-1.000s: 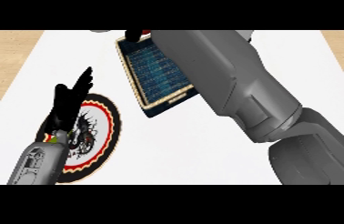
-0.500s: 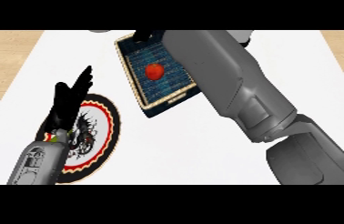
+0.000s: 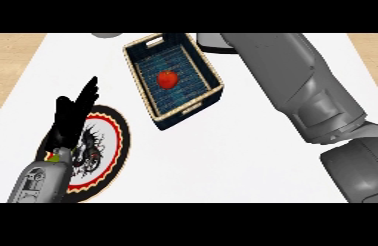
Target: Pick the tomato from the placemat and place it in the basket
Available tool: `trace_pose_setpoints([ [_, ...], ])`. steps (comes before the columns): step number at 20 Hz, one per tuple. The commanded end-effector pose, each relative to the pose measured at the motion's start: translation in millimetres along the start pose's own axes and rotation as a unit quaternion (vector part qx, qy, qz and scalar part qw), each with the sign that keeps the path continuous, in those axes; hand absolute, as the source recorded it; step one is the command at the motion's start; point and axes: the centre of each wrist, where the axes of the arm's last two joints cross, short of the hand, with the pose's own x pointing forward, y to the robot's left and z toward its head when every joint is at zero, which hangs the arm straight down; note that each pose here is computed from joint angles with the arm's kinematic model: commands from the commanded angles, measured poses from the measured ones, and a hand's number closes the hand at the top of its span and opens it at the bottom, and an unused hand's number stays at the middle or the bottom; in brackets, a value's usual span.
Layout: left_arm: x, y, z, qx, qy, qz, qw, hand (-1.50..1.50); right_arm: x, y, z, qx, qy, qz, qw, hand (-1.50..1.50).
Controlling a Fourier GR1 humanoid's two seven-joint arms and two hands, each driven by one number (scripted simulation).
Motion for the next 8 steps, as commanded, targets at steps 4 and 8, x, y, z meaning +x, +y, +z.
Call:
trace_pose_setpoints([
  [4,11,8,-12,0.015,0.008,0.013,0.9998,0.0,-69,-50,-10,-0.029,0.059,-0.051,0.997,-1.5],
  [8,-4,9,11,0.014,0.01,0.001,0.9999,0.0,-101,-115,-13,-0.025,0.057,-0.049,0.997,-1.5],
])
